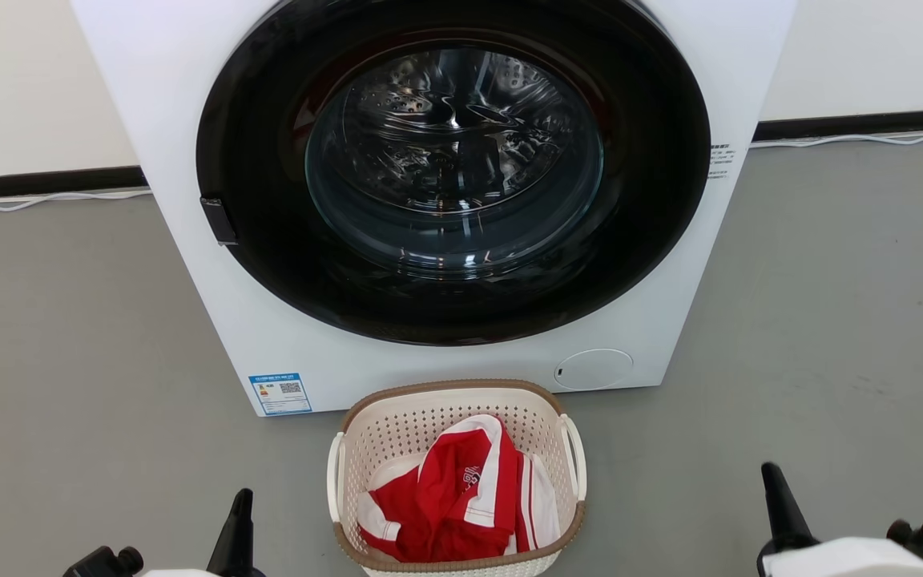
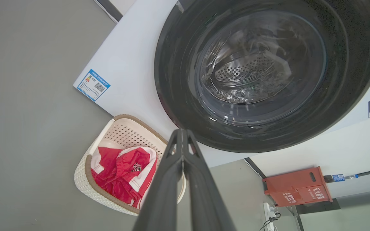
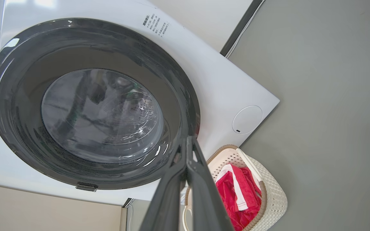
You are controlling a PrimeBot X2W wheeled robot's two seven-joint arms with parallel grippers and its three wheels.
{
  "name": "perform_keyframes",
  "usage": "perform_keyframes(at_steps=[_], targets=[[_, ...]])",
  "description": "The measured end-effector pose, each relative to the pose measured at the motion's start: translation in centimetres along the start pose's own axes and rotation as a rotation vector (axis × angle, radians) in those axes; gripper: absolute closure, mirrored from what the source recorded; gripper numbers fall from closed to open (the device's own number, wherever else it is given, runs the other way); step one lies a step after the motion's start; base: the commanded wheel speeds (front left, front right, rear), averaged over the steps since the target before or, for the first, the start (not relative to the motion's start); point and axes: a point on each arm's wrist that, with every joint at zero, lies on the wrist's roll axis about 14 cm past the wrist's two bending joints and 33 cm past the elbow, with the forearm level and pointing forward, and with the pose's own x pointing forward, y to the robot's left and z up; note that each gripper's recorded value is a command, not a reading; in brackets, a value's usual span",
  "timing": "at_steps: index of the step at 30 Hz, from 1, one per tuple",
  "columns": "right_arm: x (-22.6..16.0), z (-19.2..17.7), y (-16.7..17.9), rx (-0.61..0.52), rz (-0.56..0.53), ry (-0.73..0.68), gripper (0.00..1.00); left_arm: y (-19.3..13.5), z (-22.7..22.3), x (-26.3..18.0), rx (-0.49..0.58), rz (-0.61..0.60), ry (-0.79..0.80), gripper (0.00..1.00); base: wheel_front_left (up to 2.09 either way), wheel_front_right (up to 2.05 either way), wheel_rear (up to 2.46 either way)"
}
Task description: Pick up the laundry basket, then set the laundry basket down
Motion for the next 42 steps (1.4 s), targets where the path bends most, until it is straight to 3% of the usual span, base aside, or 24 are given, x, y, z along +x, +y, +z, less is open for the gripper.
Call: perform_keyframes(at_steps=[42], targets=[[1.7, 1.9, 2.4, 0.434, 0.074, -0.003, 1.0, -1.4, 1.9, 2.0, -0.48, -0.075, 0.013, 1.0, 0.0, 0.0, 0.0]])
